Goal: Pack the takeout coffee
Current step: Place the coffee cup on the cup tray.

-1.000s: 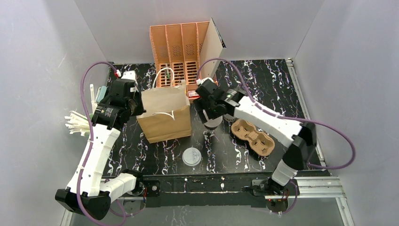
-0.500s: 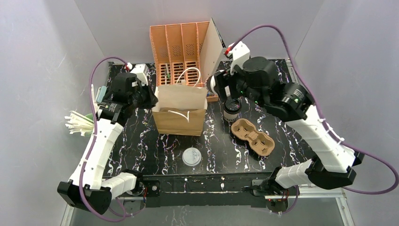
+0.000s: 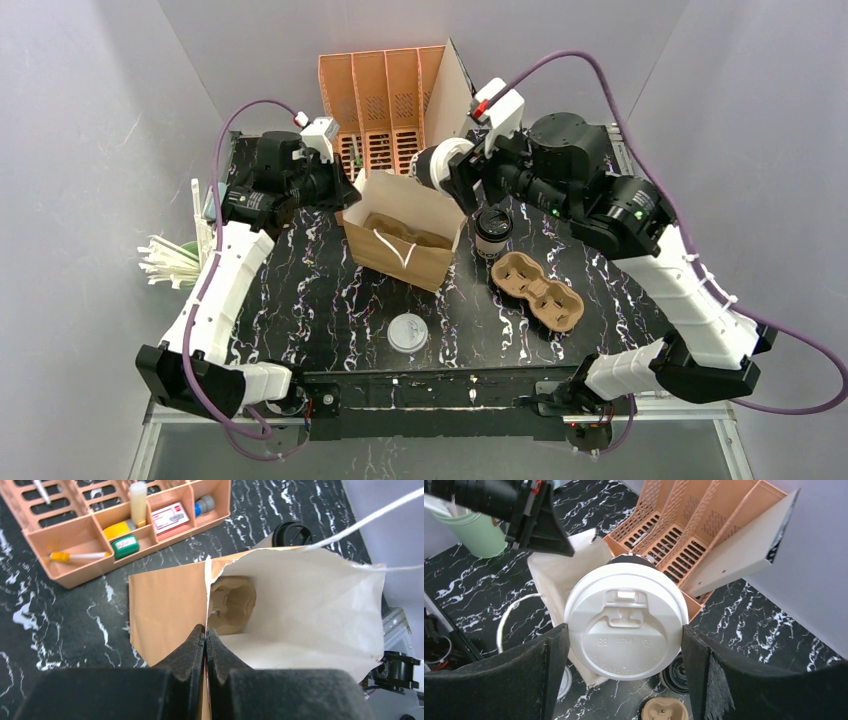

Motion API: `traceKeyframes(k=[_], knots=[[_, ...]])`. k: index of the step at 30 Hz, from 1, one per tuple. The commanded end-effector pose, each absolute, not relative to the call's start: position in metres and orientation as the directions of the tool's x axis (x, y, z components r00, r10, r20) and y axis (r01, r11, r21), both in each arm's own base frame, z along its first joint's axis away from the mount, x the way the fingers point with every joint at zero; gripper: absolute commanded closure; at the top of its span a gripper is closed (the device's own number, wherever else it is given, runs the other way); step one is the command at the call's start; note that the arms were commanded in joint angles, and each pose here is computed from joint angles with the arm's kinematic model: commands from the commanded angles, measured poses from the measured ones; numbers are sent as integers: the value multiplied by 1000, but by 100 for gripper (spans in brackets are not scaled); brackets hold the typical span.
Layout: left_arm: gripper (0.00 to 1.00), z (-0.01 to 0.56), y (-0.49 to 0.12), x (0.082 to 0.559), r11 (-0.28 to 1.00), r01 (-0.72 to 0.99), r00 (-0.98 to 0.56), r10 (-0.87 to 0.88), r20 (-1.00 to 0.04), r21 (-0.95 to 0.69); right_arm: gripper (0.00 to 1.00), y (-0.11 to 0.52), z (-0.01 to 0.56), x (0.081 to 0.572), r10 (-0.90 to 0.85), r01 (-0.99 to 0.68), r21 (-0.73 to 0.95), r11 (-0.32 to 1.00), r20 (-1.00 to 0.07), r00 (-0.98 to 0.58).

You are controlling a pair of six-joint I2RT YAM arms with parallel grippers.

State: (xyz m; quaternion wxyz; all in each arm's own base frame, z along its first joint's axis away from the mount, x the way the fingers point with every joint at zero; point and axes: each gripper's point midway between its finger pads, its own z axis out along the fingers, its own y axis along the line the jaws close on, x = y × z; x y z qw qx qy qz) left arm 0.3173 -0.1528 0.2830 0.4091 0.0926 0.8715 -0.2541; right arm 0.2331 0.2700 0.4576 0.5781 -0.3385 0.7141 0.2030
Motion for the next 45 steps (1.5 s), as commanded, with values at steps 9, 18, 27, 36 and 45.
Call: traceKeyframes(k=[9, 18, 27, 36, 45], knots=[[100, 311, -208, 336, 733, 602, -564, 110, -818, -317, 36, 306, 411, 229, -300, -815, -87, 572, -948, -110], [100, 304, -249, 343, 670, 675, -555, 184, -811, -310, 37, 305, 354, 236, -408, -805, -104, 584, -895, -180], [100, 291, -272, 352, 645, 711, -540, 246, -805, -280, 39, 292, 308, 242, -490, -769, -129, 625, -833, -258], [43, 323, -252, 368, 785, 557, -544, 96, -834, -273, 40, 286, 290, 242, -499, -741, -114, 662, -804, -323], [37, 312, -214, 332, 869, 78, -745, -275, -608, -489, 41, 277, 282, 244, -486, -730, -87, 678, -798, -356]])
